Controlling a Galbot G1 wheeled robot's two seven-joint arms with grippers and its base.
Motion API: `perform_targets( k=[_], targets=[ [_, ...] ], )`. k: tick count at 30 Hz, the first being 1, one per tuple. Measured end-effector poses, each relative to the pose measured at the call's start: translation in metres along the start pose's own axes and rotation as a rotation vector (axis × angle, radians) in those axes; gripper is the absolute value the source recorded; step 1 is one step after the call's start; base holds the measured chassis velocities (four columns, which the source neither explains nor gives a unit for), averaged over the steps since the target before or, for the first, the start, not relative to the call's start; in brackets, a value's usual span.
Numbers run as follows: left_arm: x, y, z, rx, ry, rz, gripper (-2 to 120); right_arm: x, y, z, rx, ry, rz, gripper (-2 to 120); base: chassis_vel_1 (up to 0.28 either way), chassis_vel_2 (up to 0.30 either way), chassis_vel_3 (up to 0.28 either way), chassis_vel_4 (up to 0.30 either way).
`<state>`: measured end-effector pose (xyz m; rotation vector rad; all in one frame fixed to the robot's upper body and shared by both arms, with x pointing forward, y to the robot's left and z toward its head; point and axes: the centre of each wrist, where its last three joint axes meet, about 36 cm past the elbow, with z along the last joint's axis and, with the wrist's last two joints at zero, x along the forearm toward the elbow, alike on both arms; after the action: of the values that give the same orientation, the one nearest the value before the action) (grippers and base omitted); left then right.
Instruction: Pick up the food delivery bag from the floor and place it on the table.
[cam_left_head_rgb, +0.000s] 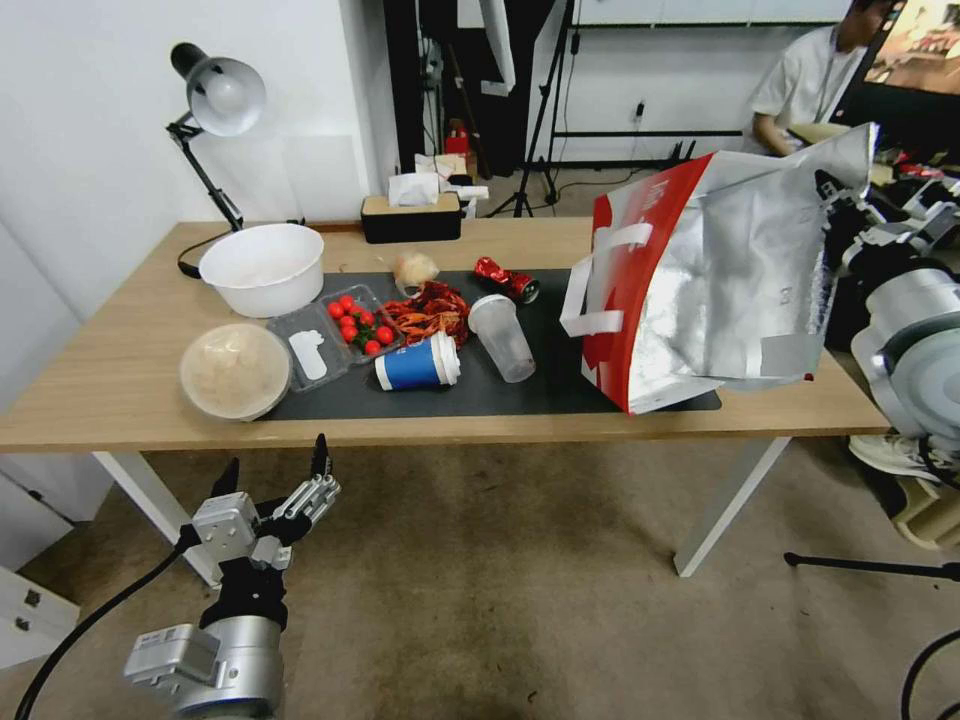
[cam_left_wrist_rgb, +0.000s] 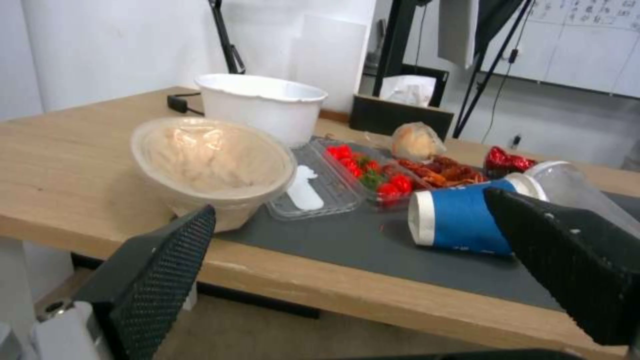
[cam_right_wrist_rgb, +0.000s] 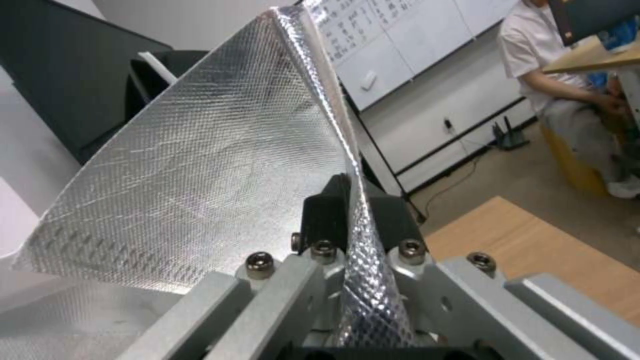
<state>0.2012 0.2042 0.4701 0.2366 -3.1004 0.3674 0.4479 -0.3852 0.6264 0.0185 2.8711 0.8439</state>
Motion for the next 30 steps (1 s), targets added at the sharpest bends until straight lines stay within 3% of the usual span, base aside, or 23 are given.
perform_targets(
  k=[18,30],
  targets=[
    [0.002,-0.001,0.0,-0.002,-0.004,0.001,100,-0.015,-0.009,-0.007,0.001,0.039,0.057,0,0.0,0.0,0.0,0.0],
    [0.004,-0.002,0.001,-0.002,-0.002,0.008,100,-0.019,-0.01,-0.011,0.032,0.005,0.038,48,0.0,0.0,0.0,0.0]
  ],
)
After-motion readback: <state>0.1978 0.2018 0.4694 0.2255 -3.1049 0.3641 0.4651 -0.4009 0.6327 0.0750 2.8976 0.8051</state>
